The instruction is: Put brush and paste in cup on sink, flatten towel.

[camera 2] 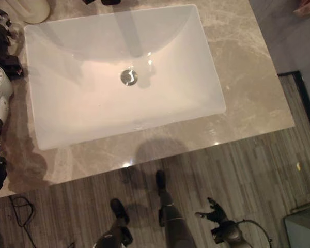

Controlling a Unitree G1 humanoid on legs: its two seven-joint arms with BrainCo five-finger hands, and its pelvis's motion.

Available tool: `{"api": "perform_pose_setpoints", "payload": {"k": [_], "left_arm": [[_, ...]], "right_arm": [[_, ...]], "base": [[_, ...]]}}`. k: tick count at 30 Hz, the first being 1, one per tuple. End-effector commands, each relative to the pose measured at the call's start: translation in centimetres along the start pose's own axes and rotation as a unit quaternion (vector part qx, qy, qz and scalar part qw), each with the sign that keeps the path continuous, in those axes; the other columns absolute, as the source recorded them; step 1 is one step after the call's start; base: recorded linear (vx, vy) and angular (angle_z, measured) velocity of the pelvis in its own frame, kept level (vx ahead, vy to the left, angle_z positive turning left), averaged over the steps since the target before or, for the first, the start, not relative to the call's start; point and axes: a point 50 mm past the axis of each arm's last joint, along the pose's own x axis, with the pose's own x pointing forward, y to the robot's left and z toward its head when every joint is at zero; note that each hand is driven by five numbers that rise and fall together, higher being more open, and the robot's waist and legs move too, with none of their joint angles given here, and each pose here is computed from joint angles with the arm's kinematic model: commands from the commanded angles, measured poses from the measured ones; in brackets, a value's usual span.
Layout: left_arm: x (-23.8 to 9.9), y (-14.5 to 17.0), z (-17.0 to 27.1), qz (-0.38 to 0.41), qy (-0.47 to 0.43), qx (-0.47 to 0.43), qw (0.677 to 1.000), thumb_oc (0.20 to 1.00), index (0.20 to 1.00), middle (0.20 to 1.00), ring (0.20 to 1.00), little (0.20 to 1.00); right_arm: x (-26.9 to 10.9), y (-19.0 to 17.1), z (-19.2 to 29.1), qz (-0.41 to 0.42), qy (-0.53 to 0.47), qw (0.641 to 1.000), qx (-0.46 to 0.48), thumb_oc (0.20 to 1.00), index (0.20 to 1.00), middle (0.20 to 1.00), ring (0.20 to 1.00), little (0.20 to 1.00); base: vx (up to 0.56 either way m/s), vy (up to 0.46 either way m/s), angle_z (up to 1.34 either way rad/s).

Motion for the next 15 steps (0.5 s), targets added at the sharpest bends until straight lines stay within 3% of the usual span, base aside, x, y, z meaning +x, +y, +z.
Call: {"api": "perform_pose_setpoints", "payload": {"k": [1, 6, 10, 11, 13, 15], "left_arm": [[0.6, 1.2, 1.6, 0.042, -0.033, -0.016, 0.998, 0.200, 0.200, 0.200, 0.200, 0.200], [-0.7, 0.6, 1.3, 0.019, -0.063, -0.007, 0.998, 0.200, 0.200, 0.200, 0.200, 0.200], [-6.6, 2.8, -2.5, -0.004, -0.092, 0.035, 0.995, 0.200, 0.200, 0.200, 0.200, 0.200], [-6.7, 3.0, -2.7, -0.002, -0.089, 0.036, 0.995, 0.200, 0.200, 0.200, 0.200, 0.200], [-11.8, 6.0, -7.3, 0.031, -0.024, 0.025, 0.999, 0.200, 0.200, 0.200, 0.200, 0.200], [-13.8, 7.1, -9.1, 0.048, 0.013, 0.021, 0.999, 0.200, 0.200, 0.200, 0.200, 0.200]], "right_arm": [[-0.5, -1.6, -1.1, -0.014, 0.016, 1.000, -0.015, 1.000, 1.000, 1.000, 1.000, 1.000], [-0.6, -1.3, -1.7, -0.011, 0.029, 0.999, -0.019, 1.000, 1.000, 1.000, 1.000, 1.000], [-1.4, -0.3, -3.8, -0.002, 0.069, 0.997, -0.023, 1.000, 1.000, 1.000, 1.000, 1.000], [-1.4, -0.4, -3.8, -0.002, 0.069, 0.997, -0.026, 1.000, 1.000, 1.000, 1.000, 1.000], [-1.9, -0.1, -5.2, -0.007, 0.102, 0.995, -0.012, 1.000, 1.000, 1.000, 1.000, 1.000], [-1.9, -0.2, -5.5, -0.013, 0.110, 0.994, -0.009, 1.000, 1.000, 1.000, 1.000, 1.000]], "base": [[-0.09, 0.007, 0.22], [-0.04, 0.010, 0.13], [-0.01, 0.020, 0.00], [0.00, 0.015, -0.07], [0.04, 0.034, 0.10], [0.04, 0.028, 0.11]]}}
